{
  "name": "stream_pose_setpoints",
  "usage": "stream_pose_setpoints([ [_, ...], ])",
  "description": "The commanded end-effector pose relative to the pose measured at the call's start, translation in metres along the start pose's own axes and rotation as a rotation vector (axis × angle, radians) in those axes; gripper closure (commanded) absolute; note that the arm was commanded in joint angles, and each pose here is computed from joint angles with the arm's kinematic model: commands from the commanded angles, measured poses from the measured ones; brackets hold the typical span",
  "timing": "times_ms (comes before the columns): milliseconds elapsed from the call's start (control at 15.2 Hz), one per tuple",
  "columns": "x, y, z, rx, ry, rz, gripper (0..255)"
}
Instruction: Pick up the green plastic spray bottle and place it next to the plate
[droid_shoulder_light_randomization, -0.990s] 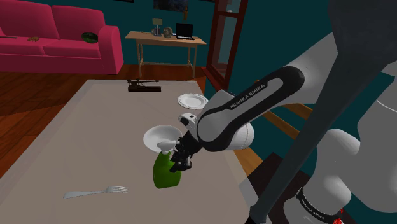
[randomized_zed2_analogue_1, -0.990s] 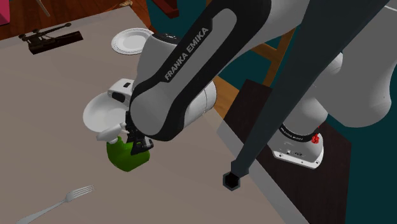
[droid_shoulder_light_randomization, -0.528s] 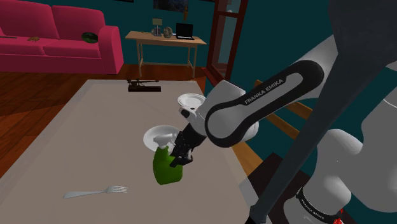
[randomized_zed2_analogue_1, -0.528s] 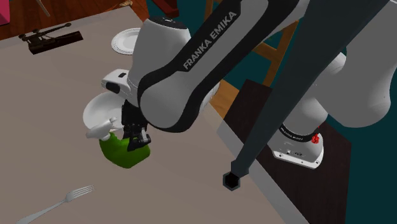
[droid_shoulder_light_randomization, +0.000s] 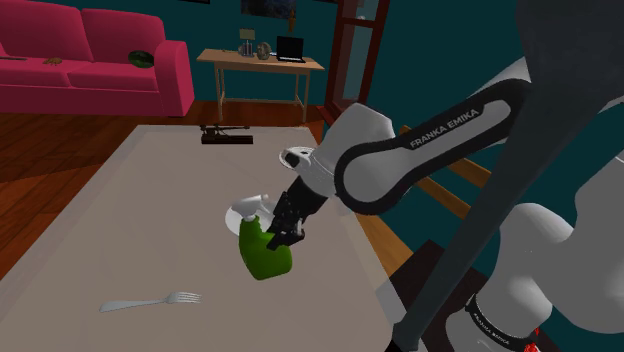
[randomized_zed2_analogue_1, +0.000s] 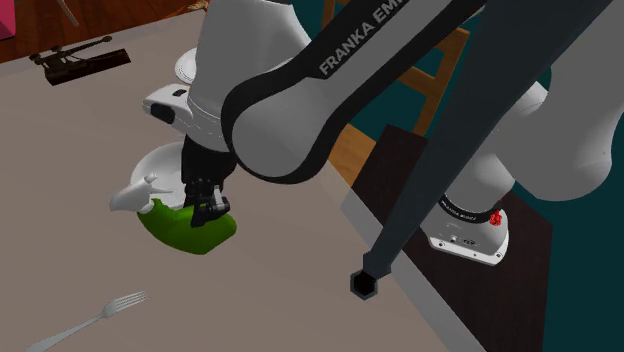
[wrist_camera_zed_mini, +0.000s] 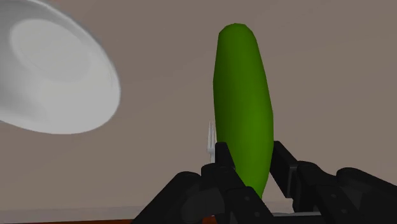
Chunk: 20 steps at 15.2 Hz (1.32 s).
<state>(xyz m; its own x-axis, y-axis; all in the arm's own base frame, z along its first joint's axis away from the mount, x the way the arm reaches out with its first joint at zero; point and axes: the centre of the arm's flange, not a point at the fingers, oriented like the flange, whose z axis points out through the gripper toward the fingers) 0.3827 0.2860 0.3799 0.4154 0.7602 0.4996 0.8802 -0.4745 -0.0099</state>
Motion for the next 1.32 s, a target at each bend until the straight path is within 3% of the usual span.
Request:
stream_pose_setpoints([
  [0, 0.005, -0.002, -0.009, 0.000, -0.001, 0.000, 255],
  [1254, 0.055, -0.003, -0.096, 0.000, -0.001, 0.000, 255],
])
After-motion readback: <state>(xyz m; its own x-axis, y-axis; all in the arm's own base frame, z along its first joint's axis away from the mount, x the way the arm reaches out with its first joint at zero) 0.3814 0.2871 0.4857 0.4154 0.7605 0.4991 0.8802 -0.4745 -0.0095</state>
